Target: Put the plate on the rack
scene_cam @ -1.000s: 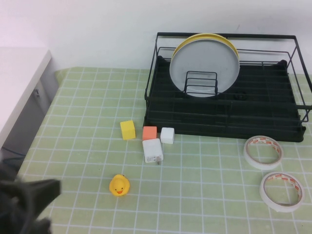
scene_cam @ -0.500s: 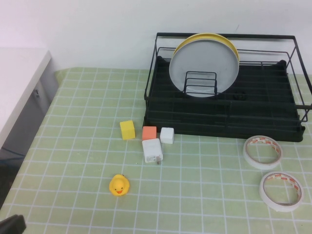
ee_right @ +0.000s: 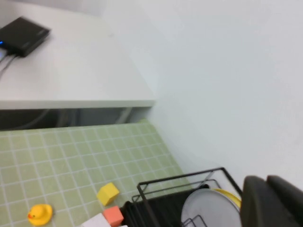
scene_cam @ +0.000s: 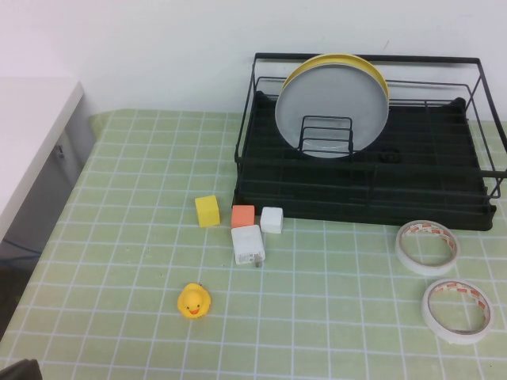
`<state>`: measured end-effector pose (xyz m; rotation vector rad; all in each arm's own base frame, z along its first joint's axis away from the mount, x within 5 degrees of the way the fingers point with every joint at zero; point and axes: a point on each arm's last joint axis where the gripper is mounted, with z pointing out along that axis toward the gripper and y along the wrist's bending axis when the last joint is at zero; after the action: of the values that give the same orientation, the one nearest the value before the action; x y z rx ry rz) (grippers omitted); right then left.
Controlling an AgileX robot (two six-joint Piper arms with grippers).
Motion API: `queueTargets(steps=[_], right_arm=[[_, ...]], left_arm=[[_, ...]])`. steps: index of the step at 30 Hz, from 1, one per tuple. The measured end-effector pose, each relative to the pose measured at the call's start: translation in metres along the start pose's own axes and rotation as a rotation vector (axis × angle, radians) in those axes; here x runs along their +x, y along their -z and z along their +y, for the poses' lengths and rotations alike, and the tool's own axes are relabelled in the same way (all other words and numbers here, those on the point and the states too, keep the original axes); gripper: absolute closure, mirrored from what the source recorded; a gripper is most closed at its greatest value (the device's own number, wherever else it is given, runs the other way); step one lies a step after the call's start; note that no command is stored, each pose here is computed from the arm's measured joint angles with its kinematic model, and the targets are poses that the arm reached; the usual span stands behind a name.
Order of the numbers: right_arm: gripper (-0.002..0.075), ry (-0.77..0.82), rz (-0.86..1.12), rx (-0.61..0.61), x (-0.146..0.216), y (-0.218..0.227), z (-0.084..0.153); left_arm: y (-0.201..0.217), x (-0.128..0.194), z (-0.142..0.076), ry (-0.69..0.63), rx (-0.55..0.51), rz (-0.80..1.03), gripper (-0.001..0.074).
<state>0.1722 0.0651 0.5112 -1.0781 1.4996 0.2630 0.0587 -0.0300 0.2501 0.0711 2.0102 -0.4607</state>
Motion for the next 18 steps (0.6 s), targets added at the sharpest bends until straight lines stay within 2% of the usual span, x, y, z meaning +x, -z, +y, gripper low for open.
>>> queueTargets(steps=[4, 8, 12, 18], right_arm=[[0.0715, -0.011, -0.033, 0.078, 0.018, 0.023, 0.040], [0.0715, -0.073, -0.038, 0.076, 0.046, 0.032, 0.074], [0.0715, -0.116, -0.011, 0.015, 0.070, 0.034, 0.101], [0.0715, -0.104, 0.031, -0.135, 0.085, 0.044, 0.136]], left_arm=[[0.000, 0.002, 0.000, 0.000, 0.004, 0.021, 0.0735], [0.000, 0.004, -0.001, -0.001, 0.008, 0.041, 0.0736], [0.000, 0.005, -0.001, -0.004, 0.008, 0.052, 0.0736], [0.000, 0.005, -0.001, -0.004, 0.009, 0.054, 0.0736]])
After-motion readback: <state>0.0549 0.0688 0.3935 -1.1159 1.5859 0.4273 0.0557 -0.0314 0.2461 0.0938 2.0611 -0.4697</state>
